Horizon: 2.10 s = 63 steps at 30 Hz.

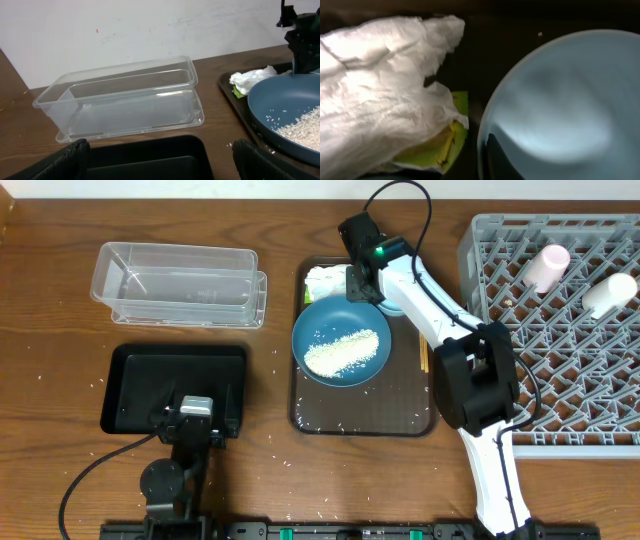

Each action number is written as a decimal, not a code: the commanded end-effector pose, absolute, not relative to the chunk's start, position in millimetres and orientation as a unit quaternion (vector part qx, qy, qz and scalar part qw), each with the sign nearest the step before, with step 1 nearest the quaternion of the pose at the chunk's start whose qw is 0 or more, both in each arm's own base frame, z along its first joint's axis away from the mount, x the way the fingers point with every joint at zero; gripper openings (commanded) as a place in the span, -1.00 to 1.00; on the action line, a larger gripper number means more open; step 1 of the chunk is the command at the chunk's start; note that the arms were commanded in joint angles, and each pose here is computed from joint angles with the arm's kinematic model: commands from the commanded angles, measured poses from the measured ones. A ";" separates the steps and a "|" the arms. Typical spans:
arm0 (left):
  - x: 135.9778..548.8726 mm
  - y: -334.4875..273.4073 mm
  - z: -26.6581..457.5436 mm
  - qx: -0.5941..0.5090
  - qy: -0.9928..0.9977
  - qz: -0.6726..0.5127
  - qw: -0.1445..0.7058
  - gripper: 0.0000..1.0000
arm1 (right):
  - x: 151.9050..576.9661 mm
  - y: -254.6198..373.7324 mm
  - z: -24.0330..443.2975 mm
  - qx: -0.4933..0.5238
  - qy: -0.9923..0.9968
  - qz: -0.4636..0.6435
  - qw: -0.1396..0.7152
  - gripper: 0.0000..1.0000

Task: Sort waste into correct bins and load items into the dishwasher rack
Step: 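Lift the light-blue bowl and carry it to the rack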

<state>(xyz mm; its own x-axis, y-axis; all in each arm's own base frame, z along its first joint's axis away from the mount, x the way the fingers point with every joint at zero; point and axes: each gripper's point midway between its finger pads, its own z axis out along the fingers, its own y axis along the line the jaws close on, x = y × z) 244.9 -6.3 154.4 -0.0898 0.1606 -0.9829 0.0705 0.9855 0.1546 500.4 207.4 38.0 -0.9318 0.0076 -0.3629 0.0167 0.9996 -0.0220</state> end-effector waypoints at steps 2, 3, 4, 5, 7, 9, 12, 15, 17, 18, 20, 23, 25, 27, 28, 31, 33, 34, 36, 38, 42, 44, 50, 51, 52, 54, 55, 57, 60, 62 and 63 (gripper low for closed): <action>244.2 -8.4 138.4 0.083 0.753 0.027 0.652 0.86 | 517.2 202.9 91.5 0.025 0.974 0.017 0.226 -0.98; 244.2 -8.4 138.4 0.083 0.753 0.027 0.652 0.86 | 520.0 199.0 106.2 0.031 0.971 0.025 0.235 -0.98; 244.2 -8.4 138.4 0.083 0.753 0.027 0.652 0.86 | 522.6 193.9 121.0 0.037 0.969 0.034 0.243 -0.98; 244.2 -8.4 138.3 0.083 0.753 0.027 0.652 0.86 | 524.6 189.2 134.5 0.039 0.967 0.044 0.250 -0.98; 244.2 -8.4 138.3 0.083 0.753 0.027 0.652 0.86 | 527.6 178.2 163.7 0.037 0.961 0.070 0.265 -0.98; 244.2 -8.4 138.4 0.083 0.753 0.027 0.652 0.86 | 528.2 161.5 195.2 0.039 0.954 0.102 0.280 -0.98; 244.2 -8.4 138.4 0.083 0.753 0.027 0.652 0.86 | 522.8 133.4 234.1 0.020 0.944 0.147 0.296 -0.98; 244.2 -8.4 138.4 0.083 0.753 0.027 0.652 0.86 | 512.0 90.0 259.7 0.011 0.939 0.164 0.303 -0.98; 244.2 -8.4 138.4 0.083 0.753 0.027 0.652 0.86 | 502.2 56.7 267.5 0.019 0.939 0.173 0.298 -0.98; 244.2 -8.4 138.3 0.083 0.753 0.027 0.652 0.86 | 496.5 39.2 268.9 0.027 0.939 0.183 0.291 -0.98; 244.2 -8.4 138.4 0.083 0.753 0.027 0.652 0.86 | 485.3 9.5 269.3 0.037 0.935 0.216 0.278 -0.99; 244.2 -8.4 138.4 0.083 0.753 0.027 0.652 0.86 | 469.0 -29.2 268.8 0.041 0.921 0.275 0.271 -0.98; 244.2 -8.4 138.3 0.083 0.753 0.027 0.652 0.86 | 458.9 -54.1 267.8 0.058 0.907 0.313 0.274 -0.98; 244.2 -8.4 138.4 0.083 0.753 0.027 0.652 0.86 | 450.3 -75.0 265.0 0.078 0.895 0.341 0.277 -0.97; 244.2 -8.4 138.4 0.083 0.753 0.027 0.652 0.86 | 446.7 -83.8 262.9 0.086 0.889 0.352 0.280 -0.97; 244.2 -8.4 138.4 0.083 0.753 0.027 0.652 0.86 | 434.0 -111.0 253.7 0.116 0.874 0.378 0.284 -0.97; 244.2 -8.4 138.4 0.083 0.753 0.027 0.652 0.86 | 423.5 -126.7 244.5 0.140 0.863 0.395 0.282 -0.97; 244.2 -8.4 138.4 0.083 0.753 0.027 0.652 0.86 | 419.5 -131.5 241.3 0.144 0.858 0.404 0.284 -0.98; 244.2 -8.4 138.4 0.083 0.753 0.027 0.652 0.86 | 412.1 -139.8 237.9 0.144 0.841 0.428 0.298 -0.98; 244.2 -8.4 138.3 0.083 0.753 0.027 0.652 0.86 | 404.5 -148.9 233.6 0.154 0.822 0.453 0.310 -0.98; 244.2 -8.4 138.3 0.083 0.753 0.027 0.652 0.86 | 390.1 -169.0 221.3 0.191 0.790 0.484 0.324 -0.98; 244.2 -8.4 138.4 0.083 0.753 0.027 0.652 0.86 | 384.3 -178.0 215.4 0.204 0.776 0.494 0.334 -0.98; 244.2 -8.4 138.4 0.083 0.753 0.027 0.652 0.86 | 376.9 -193.5 220.7 0.195 0.712 0.544 0.398 -0.98; 244.2 -8.4 138.4 0.083 0.753 0.027 0.652 0.86 | 377.1 -192.7 223.7 0.186 0.700 0.555 0.409 -0.98; 244.2 -8.4 138.3 0.083 0.753 0.027 0.652 0.86 | 377.5 -190.8 225.6 0.178 0.691 0.564 0.416 -0.98; 244.2 -8.4 138.4 0.083 0.753 0.027 0.652 0.86 | 380.2 -185.9 221.2 0.174 0.690 0.569 0.413 -0.98; 244.2 -8.4 138.4 0.083 0.753 0.027 0.652 0.86 | 382.3 -181.8 219.1 0.166 0.692 0.569 0.413 -0.98; 244.2 -8.4 138.4 0.083 0.753 0.027 0.652 0.86 | 386.6 -172.6 215.9 0.157 0.694 0.573 0.407 -0.98; 244.2 -8.4 138.4 0.083 0.753 0.027 0.652 0.86 | 393.2 -164.1 208.5 0.161 0.706 0.571 0.387 -0.98; 244.2 -8.4 138.4 0.083 0.753 0.027 0.652 0.86 | 396.5 -165.9 198.2 0.180 0.724 0.556 0.368 -0.98; 244.2 -8.4 138.4 0.083 0.753 0.027 0.652 0.86 | 397.4 -168.4 192.2 0.193 0.733 0.545 0.359 -0.98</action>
